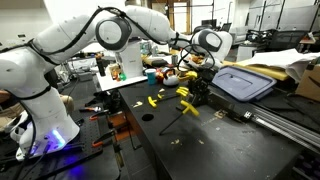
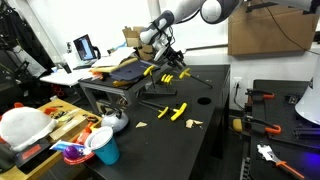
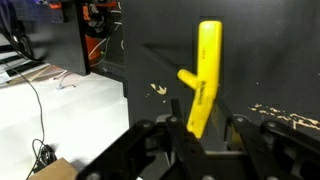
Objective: Pick up the yellow object and put it on the table
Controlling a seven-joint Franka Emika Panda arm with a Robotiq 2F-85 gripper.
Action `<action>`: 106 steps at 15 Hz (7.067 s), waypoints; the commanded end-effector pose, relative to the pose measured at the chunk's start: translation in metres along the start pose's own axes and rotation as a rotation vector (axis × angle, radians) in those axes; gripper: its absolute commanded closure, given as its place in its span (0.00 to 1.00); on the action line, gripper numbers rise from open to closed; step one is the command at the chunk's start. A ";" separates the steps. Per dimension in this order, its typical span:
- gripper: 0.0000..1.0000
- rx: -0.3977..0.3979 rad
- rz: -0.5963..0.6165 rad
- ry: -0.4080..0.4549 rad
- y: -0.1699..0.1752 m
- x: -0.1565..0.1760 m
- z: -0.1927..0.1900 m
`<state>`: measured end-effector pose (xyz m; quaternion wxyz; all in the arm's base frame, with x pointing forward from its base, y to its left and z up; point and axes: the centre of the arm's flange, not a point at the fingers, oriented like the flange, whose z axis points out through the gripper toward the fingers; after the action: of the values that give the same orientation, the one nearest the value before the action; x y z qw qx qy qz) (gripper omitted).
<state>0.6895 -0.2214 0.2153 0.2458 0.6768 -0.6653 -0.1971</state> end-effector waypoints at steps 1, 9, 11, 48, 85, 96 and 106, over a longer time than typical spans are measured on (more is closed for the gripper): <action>0.30 0.115 0.025 0.063 -0.008 0.009 -0.026; 0.00 0.448 0.018 0.159 0.016 0.001 -0.081; 0.00 0.498 0.021 0.171 0.021 0.001 -0.096; 0.00 0.734 -0.322 -0.014 0.036 -0.102 -0.109; 0.00 0.537 -0.973 0.240 0.142 -0.120 -0.174; 0.00 0.552 -1.156 0.338 0.188 -0.122 -0.207; 0.00 0.570 -1.265 0.448 0.215 -0.126 -0.220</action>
<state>0.6644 -0.0808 0.5059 0.0219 0.9910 -0.1319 0.0121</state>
